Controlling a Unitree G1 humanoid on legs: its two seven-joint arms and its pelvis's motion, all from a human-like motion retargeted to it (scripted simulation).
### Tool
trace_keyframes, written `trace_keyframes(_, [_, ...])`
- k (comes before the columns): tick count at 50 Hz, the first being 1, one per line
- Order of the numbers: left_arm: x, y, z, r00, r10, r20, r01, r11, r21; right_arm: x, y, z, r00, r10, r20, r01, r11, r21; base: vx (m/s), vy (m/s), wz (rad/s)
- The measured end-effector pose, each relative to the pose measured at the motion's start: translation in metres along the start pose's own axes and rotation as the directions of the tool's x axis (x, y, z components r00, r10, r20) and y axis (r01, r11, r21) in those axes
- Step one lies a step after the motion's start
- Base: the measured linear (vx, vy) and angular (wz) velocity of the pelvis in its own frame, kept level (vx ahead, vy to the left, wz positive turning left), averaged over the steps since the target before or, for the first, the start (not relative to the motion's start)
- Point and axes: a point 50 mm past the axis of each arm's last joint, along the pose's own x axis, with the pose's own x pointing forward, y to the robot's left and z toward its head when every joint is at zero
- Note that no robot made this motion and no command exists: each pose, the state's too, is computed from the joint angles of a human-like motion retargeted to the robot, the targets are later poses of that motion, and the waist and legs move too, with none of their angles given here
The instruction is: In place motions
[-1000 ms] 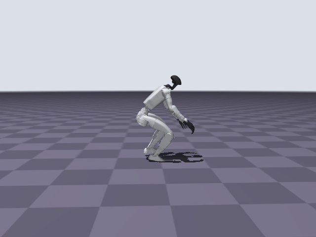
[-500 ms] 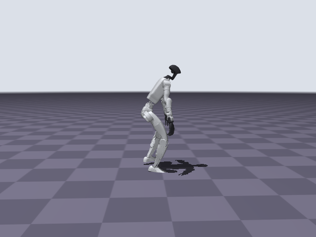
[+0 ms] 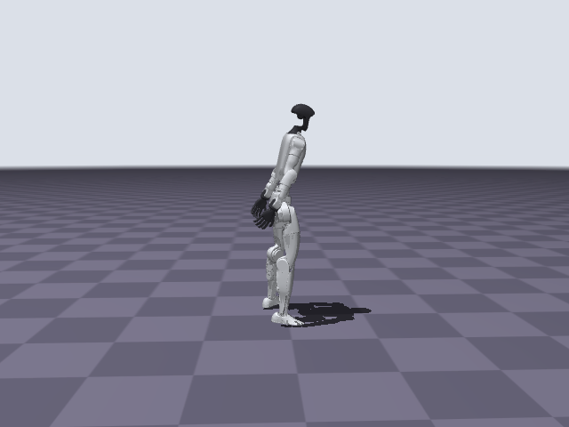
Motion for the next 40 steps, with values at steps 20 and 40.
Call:
trace_keyframes(20, [-0.381, -0.032, 0.379, 0.045, -0.11, 0.993, -0.281, 0.952, 0.118, -0.395, -0.052, 0.334, 0.055, -0.107, 0.993, 0.677, 0.735, 0.041, -0.31, -0.04, -0.25])
trace_keyframes(40, [-0.438, -0.069, 0.374, -0.152, -0.292, 0.944, -0.327, 0.916, 0.231, -0.457, -0.044, 0.33, -0.178, -0.033, 0.983, 0.776, 0.61, 0.161, -0.06, 0.04, -0.05])
